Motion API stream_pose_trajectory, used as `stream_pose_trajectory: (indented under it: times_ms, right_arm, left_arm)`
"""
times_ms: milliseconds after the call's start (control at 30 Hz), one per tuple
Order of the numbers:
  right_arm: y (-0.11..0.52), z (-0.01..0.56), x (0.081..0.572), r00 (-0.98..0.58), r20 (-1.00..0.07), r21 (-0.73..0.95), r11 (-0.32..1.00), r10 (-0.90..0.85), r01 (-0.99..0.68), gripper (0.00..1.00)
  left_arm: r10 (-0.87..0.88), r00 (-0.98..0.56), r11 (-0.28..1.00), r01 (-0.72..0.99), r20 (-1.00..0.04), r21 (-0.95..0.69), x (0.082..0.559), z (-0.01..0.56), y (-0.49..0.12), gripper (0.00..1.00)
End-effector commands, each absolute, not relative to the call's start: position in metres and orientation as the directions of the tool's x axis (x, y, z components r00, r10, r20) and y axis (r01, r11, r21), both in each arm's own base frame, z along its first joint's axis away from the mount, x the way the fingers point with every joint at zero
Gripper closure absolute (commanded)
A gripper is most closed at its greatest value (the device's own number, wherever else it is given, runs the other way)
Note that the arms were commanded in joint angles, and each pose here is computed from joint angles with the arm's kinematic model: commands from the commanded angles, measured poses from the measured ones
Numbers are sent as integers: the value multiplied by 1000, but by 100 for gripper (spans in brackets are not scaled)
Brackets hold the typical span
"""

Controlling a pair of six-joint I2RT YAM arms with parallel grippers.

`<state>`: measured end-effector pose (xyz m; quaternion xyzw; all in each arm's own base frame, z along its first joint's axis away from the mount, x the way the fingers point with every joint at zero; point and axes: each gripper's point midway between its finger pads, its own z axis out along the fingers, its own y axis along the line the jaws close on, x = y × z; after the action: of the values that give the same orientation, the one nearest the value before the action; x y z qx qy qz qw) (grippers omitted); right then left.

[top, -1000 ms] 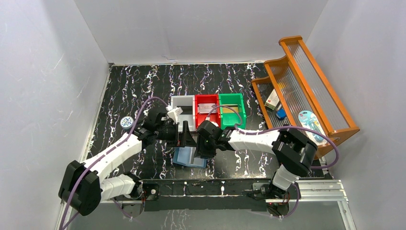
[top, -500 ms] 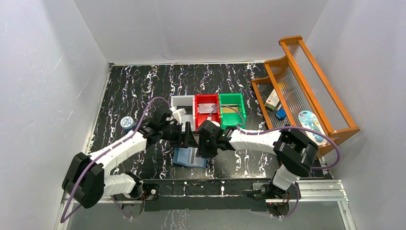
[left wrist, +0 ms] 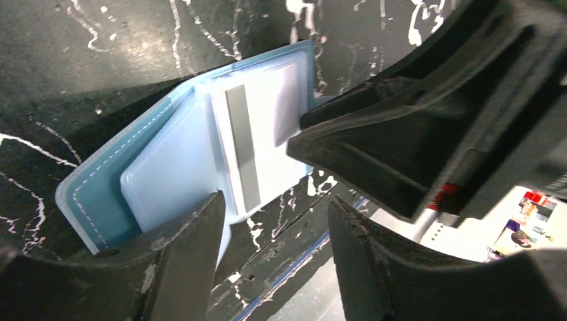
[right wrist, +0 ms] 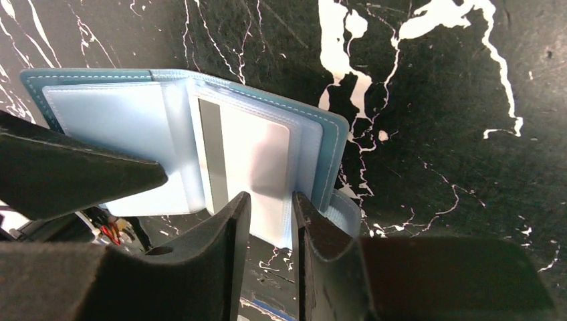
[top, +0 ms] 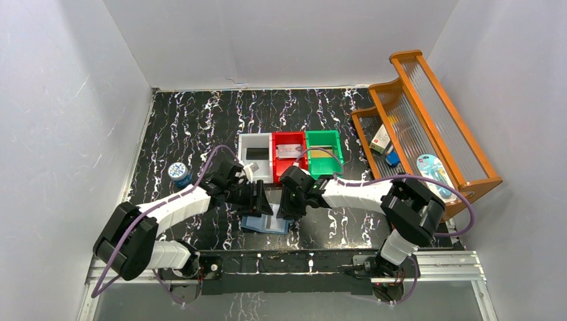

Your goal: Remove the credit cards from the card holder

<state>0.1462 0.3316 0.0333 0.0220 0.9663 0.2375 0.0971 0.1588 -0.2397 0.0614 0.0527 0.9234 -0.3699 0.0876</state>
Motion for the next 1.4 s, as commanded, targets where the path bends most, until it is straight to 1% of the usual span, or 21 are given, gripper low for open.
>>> stream_pose_trajectory:
  times_ms: [0,100,167,300,400,600,800,967,1033,1067,1267,1367]
  right_arm:
    - [336,30,147,-983,-160,490,872,92,1,63]
    - [336,30,146,-984,-153,496,868,91,3,63]
    - [335,28,146,-984,-151,497,868,91,4,65]
    - [335,26,146,-986,-141,501,865,92,9,68]
    - [336,25,145,-987,-134,504,864,85,6,71]
    - [338,24,145,-988,-131,511,860,78,0,71]
    - [338,23,144,-989,-127,509,861,72,-3,71]
    - [338,22,144,-990,-123,506,863,72,0,71]
    - [337,23,145,-989,-126,500,866,77,4,71]
    - [336,28,148,-986,-144,499,866,87,3,68]
    - [338,52,159,-972,-209,518,855,110,-15,60]
    - [336,61,164,-966,-234,507,861,112,-23,58]
  left_arm:
    - [7,-986,752,116,-167,-648,154,44,-233,47]
    - [-11,-990,769,83,-143,-634,150,30,-228,49]
    - [-20,-991,767,72,-136,-638,148,24,-227,51]
    - [-41,-991,762,50,-124,-645,146,15,-228,58]
    - [-63,-990,747,35,-123,-664,147,15,-230,62]
    - [-94,-988,709,22,-125,-705,149,19,-237,69]
    - [-125,-982,696,15,-141,-718,154,24,-239,83]
    - [-145,-977,681,18,-159,-732,159,30,-242,100]
    - [-152,-974,685,17,-166,-729,161,32,-241,100]
    - [-151,-974,701,16,-170,-713,160,31,-237,100]
    - [-140,-975,718,22,-175,-696,156,28,-232,100]
    - [-143,-975,720,16,-170,-694,155,26,-231,100]
